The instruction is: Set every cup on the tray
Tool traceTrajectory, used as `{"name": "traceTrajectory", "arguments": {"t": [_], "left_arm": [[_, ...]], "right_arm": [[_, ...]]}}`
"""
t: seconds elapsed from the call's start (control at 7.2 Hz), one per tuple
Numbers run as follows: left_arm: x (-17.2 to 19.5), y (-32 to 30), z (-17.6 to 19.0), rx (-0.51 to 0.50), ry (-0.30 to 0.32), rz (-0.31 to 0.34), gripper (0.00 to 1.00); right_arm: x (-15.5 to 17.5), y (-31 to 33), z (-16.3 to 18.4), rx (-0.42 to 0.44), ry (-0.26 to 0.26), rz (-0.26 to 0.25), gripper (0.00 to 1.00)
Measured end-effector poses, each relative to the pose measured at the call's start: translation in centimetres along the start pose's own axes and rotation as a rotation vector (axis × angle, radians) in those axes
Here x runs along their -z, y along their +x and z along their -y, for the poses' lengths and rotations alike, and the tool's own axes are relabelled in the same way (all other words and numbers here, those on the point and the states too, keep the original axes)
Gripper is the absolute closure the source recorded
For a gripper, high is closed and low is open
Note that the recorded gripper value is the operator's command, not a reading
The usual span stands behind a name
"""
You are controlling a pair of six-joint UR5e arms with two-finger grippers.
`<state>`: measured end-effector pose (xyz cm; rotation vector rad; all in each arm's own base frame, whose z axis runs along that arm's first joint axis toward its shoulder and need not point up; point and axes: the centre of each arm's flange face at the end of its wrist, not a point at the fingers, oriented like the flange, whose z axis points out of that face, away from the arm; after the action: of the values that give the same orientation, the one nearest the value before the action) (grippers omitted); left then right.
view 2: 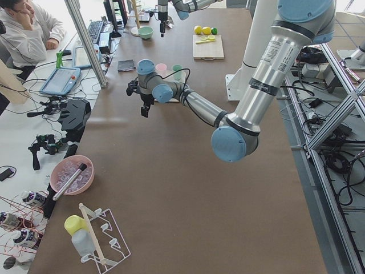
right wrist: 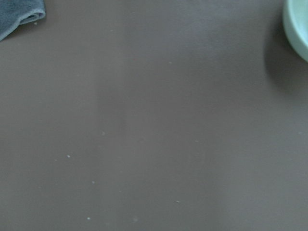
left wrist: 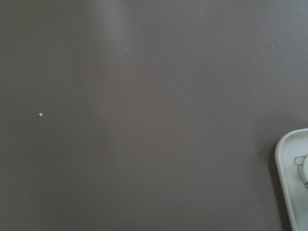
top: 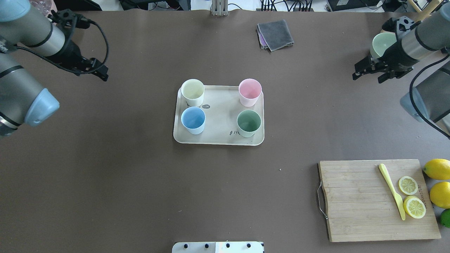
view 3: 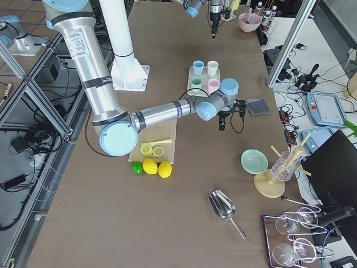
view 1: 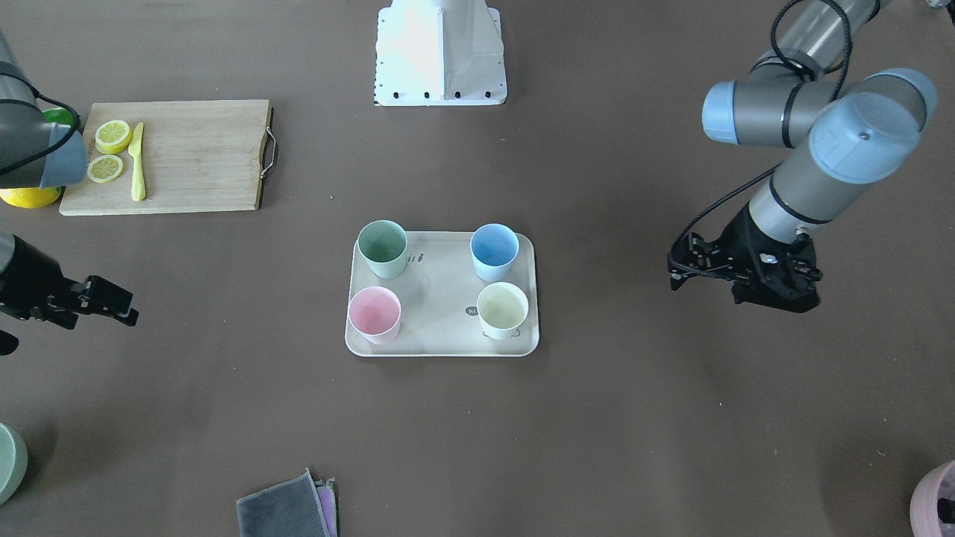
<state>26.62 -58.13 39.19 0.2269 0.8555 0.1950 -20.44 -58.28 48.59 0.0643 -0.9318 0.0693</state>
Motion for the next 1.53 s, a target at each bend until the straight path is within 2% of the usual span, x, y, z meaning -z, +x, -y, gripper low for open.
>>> {"name": "traceTrajectory", "arguments": {"t": [0.14,0.42,0.69,0.83,1.11,1.25,1.53], "left_arm": [[0.5,-4.8,-2.1,-0.020,-0.014,0.028,0.02],[0.2,-11.2,-5.7,0.009,-0.049,0.073,0.02],[0.9,-15.7,-7.2,0.064,-0.053,0.098,0.02],[1.5,-17.2,-7.4,0.095,-0.057,0.091,0.02],[4.7,-20.7,-7.6,0.178,-0.052,-0.022,0.02],[6.2,-23.4,-8.5,0.192,-0.045,-0.057,0.02],[7.9,-27.2,-10.3,0.064,-0.018,-0.061,0.02]], "right_arm": [[1.2,3.1,-0.7,0.018,0.007,-0.005,0.00],[3.3,8.8,-1.3,0.121,0.002,0.003,0.00],[4.4,13.9,-2.2,0.117,-0.009,0.015,0.00],[4.9,16.5,-3.1,0.084,-0.009,0.008,0.00],[5.6,19.9,-4.7,0.029,-0.006,-0.004,0.00],[5.7,20.7,-5.2,0.022,-0.004,-0.006,0.00],[5.8,21.6,-5.8,0.017,-0.004,-0.008,0.00]]}}
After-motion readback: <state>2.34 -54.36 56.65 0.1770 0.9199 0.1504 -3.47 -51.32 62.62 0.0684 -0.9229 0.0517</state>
